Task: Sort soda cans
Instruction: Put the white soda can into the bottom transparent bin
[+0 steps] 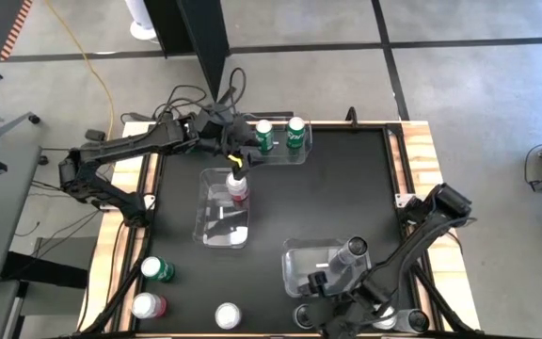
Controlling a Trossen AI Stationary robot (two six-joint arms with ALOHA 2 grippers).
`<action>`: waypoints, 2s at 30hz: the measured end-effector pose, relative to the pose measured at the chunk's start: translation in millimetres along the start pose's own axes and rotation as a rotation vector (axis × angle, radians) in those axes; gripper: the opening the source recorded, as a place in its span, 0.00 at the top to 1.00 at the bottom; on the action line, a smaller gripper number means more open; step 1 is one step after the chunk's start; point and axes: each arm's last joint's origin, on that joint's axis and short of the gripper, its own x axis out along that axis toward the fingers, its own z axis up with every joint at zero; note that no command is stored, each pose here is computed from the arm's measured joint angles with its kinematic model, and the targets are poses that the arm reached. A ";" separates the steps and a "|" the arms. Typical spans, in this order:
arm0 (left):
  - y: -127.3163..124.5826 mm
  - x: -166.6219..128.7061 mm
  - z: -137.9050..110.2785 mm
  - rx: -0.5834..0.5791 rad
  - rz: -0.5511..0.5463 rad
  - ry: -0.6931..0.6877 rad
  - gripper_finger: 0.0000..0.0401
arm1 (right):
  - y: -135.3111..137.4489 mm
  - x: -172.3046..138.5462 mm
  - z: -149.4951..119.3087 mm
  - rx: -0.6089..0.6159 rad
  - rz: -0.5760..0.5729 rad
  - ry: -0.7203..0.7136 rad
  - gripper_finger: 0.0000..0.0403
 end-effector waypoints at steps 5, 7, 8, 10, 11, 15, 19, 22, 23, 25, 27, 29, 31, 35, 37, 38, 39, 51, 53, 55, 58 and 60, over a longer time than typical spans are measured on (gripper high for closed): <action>-1.8 0.3 0.0 0.004 0.012 0.001 0.31 | -0.3 4.8 0.4 0.009 0.016 0.002 0.06; -1.8 0.3 -0.1 0.004 0.012 0.001 0.31 | 0.1 4.9 1.1 0.012 0.019 -0.005 0.07; -1.8 0.3 0.0 0.004 0.012 0.000 0.31 | 0.1 4.9 1.2 0.010 0.019 -0.006 0.07; -1.7 0.3 0.0 0.004 0.013 0.000 0.31 | 0.2 5.0 1.0 0.003 0.020 -0.005 0.09; -1.6 0.3 0.0 0.004 0.015 0.000 0.31 | 0.3 5.0 0.9 0.003 0.022 -0.004 0.10; -1.2 0.3 0.0 0.004 0.029 0.000 0.31 | -0.6 5.6 1.3 0.007 0.051 0.009 0.18; -1.2 0.3 0.0 0.006 0.031 0.000 0.31 | -0.2 5.8 2.2 0.008 0.067 0.004 0.30; -1.1 0.3 0.0 0.007 0.033 0.000 0.31 | 0.3 5.8 3.3 0.009 0.072 -0.007 0.37; -1.1 0.3 0.0 0.007 0.033 0.000 0.31 | 0.5 5.8 3.6 0.008 0.074 -0.010 0.39; -1.1 0.3 0.0 0.007 0.033 0.000 0.31 | 0.9 5.8 4.3 0.008 0.079 -0.019 0.40; -1.1 0.3 0.0 0.007 0.033 0.000 0.31 | 0.7 5.9 4.9 0.009 0.080 -0.023 0.40; -1.1 0.3 0.0 0.007 0.034 0.000 0.31 | -0.3 6.3 5.3 0.011 0.078 -0.023 0.40; -1.1 0.3 0.0 0.007 0.034 0.001 0.31 | -0.7 6.5 5.8 0.013 0.075 -0.028 0.40; -1.1 0.3 0.0 0.007 0.034 0.001 0.31 | -1.2 6.5 7.0 -0.006 0.054 -0.046 0.40; -1.1 0.3 0.0 0.007 0.034 0.001 0.31 | -1.9 6.8 7.4 -0.020 0.052 -0.048 0.40; -1.1 0.3 0.0 0.008 0.034 0.001 0.31 | -2.7 7.1 7.9 -0.022 0.051 -0.050 0.40; -1.5 0.4 0.0 0.008 0.033 0.001 0.31 | -3.5 7.3 8.3 -0.024 0.048 -0.051 0.40; -3.0 0.6 0.1 0.023 0.029 0.000 0.31 | -7.9 -19.9 32.9 -0.117 0.063 -0.146 0.41; -3.0 0.6 0.1 0.023 0.029 0.000 0.31 | -7.9 -28.5 40.2 -0.146 0.065 -0.162 0.41; -3.0 0.6 0.1 0.023 0.029 0.000 0.31 | -8.8 -38.4 46.5 -0.169 0.062 -0.157 0.41; -3.0 0.6 0.0 0.023 0.029 0.001 0.31 | -12.1 -56.0 55.7 -0.179 0.040 -0.136 0.41; -3.0 0.6 0.0 0.023 0.029 0.001 0.31 | -13.3 -68.9 59.7 -0.189 0.022 -0.123 0.41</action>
